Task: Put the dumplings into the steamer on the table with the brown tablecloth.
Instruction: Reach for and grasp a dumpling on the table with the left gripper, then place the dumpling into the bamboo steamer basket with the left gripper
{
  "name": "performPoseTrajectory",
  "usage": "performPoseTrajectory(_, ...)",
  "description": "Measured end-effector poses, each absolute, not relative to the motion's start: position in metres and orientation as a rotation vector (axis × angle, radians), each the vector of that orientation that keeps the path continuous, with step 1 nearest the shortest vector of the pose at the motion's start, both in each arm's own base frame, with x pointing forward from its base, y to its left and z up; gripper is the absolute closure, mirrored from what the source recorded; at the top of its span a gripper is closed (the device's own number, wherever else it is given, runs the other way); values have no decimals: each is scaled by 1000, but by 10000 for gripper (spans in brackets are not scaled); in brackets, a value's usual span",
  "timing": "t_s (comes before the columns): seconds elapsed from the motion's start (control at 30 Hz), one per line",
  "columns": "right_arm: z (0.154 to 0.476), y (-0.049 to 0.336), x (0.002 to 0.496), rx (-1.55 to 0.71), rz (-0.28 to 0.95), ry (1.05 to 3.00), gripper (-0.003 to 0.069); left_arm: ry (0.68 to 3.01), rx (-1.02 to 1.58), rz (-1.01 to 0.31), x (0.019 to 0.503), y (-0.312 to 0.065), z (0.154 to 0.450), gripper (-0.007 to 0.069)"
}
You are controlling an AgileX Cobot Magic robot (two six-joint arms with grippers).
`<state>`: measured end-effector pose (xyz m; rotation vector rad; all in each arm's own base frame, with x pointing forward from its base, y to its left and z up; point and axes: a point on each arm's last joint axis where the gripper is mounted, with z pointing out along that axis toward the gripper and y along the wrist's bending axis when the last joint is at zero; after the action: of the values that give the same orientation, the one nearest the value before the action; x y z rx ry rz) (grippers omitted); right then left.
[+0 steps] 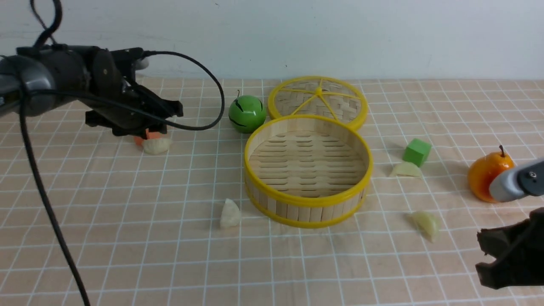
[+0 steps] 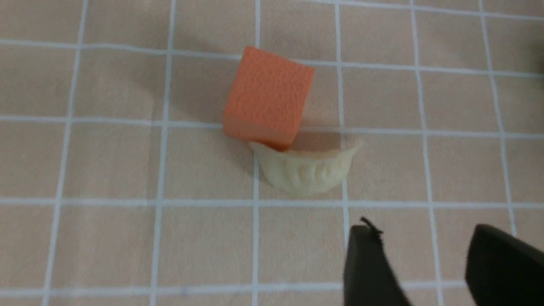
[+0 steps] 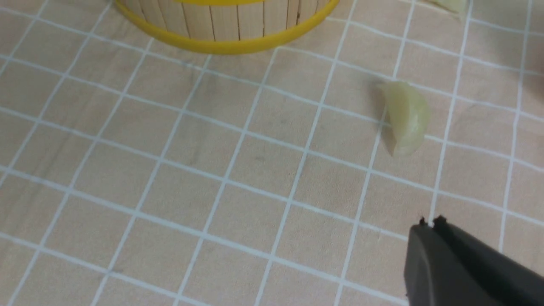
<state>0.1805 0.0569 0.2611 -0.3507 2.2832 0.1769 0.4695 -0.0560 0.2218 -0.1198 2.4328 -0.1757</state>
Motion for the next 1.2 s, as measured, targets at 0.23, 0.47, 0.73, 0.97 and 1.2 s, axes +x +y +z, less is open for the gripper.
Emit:
performPoseTrajectory(0.23,262,57,181,-354,172,2269,669,2423,-182,-112,508,-55,188,-34)
performPoseTrajectory(0.47,262,57,182,-354,171,2267,662,2382,-402,-64,520,-47,174,64)
performPoseTrajectory(0.73,263,57,182,-355,171,2262,659,2458,-586,-139,514,-49,166,339)
performPoseTrajectory(0.97,263,57,182,-347,179,2264,659,2570,-502,-199,507,-57,166,376)
performPoseTrajectory(1.2,263,57,182,-342,183,2262,654,2649,-310,-174,501,-59,167,371)
